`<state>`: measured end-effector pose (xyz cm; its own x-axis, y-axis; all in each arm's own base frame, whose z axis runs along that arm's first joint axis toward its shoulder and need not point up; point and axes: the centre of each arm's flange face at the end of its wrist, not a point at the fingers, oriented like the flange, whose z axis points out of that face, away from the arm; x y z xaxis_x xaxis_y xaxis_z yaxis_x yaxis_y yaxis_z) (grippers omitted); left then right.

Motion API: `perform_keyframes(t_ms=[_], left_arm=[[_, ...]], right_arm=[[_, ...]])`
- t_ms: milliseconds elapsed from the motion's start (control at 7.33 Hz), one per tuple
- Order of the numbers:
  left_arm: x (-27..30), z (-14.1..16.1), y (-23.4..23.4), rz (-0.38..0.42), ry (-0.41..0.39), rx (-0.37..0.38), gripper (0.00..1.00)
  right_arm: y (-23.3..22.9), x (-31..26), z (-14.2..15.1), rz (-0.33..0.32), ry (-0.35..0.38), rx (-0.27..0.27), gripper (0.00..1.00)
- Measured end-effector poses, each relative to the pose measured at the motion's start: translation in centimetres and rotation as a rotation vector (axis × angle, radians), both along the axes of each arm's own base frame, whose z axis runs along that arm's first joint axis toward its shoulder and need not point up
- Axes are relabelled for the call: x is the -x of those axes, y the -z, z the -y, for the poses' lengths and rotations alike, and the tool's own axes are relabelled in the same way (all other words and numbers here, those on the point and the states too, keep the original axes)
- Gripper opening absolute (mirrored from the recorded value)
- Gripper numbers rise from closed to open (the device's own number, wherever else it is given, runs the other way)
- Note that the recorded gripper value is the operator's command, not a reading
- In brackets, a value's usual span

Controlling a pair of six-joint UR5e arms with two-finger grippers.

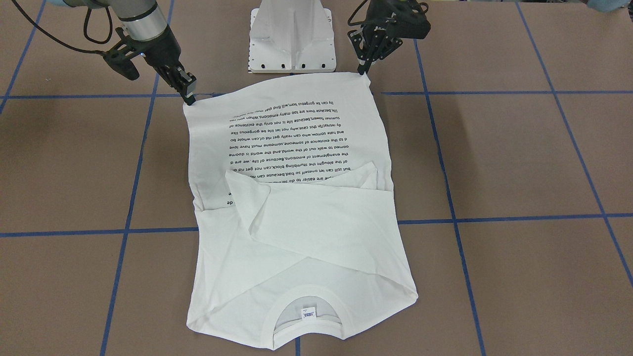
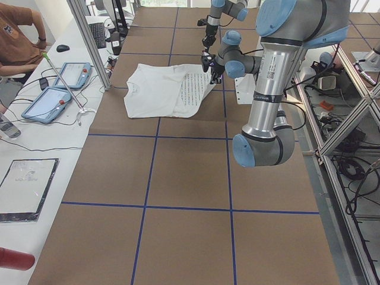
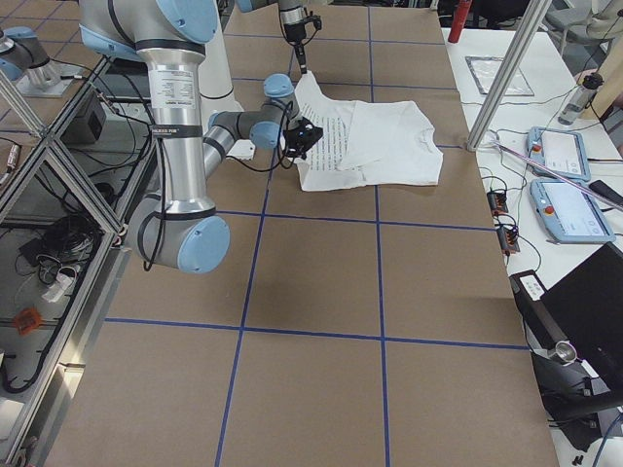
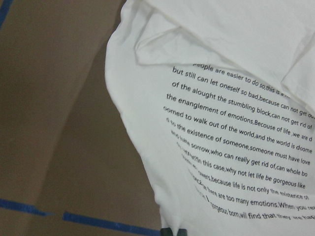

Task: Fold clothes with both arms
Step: 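Lift both hem corners and fold them toward the collar with both grippers, then release the hem near the collar and raise both grippers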

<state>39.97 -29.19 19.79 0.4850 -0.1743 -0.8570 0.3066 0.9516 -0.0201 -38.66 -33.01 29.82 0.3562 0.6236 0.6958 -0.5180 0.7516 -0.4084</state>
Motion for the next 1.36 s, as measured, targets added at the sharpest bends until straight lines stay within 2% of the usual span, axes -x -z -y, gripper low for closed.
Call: perform_keyframes(t_ms=[409, 818, 1091, 1364], left_arm=[[-2.0, 9.1, -2.2, 0.051, 0.071, -0.093, 0.0], [-0.2, 19.2, -5.0, 0.017, 0.176, -0.113, 0.0], [0.8, 24.1, -6.9, -0.013, 0.218, -0.118, 0.0], [-0.9, 28.2, -10.4, -0.021, 0.239, -0.121, 0.0]], right_arm=[[2.1, 1.5, 13.7, -0.145, -0.013, -0.092, 0.0], [3.7, 2.1, 27.0, -0.246, -0.042, -0.105, 0.0], [4.8, 2.0, 32.4, -0.286, -0.043, -0.11, 0.0], [3.2, 3.8, 36.2, -0.289, -0.051, -0.121, 0.0]])
